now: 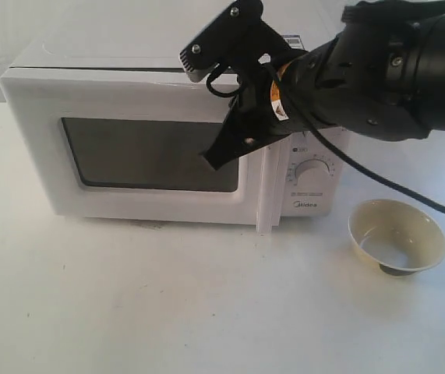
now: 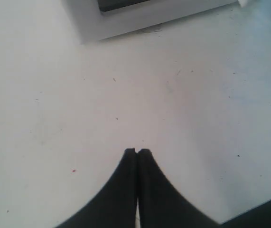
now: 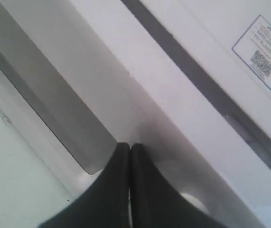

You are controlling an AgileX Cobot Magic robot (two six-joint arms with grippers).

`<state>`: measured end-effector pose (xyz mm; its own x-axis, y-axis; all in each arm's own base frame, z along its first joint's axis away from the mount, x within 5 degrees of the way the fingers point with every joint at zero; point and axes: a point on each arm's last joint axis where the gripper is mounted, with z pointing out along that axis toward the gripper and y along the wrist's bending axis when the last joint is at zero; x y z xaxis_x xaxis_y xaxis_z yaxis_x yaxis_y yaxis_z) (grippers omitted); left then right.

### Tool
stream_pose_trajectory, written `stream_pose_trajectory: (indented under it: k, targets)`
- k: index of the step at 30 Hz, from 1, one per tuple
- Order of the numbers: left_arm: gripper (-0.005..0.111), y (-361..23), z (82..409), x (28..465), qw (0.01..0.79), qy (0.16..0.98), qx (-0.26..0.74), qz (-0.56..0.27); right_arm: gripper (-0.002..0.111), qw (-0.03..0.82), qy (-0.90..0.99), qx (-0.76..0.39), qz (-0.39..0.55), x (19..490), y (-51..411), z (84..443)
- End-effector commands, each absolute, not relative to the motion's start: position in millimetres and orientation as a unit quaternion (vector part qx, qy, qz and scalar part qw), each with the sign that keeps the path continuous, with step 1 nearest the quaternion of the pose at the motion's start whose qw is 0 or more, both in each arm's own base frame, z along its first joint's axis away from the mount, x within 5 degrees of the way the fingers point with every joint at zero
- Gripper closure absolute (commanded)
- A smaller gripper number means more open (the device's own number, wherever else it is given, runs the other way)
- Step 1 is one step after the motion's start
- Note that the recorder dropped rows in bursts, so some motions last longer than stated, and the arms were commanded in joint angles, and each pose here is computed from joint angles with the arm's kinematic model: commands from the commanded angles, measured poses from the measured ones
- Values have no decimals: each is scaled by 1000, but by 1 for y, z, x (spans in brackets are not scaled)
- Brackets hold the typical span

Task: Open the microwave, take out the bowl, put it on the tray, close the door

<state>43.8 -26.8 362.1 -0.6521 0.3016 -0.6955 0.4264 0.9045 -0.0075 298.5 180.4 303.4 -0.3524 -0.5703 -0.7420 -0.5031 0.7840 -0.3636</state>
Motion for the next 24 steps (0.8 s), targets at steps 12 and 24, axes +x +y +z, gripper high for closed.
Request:
stream_pose_trajectory:
  k: [12, 24]
  targets:
    - [107, -24, 358, 35, 330, 922, 186, -81, 108, 471, 826, -302, -69, 317, 170, 307]
    - [107, -24, 358, 36, 336, 920, 185, -81, 108, 464, 836, -282, -79, 316, 163, 314]
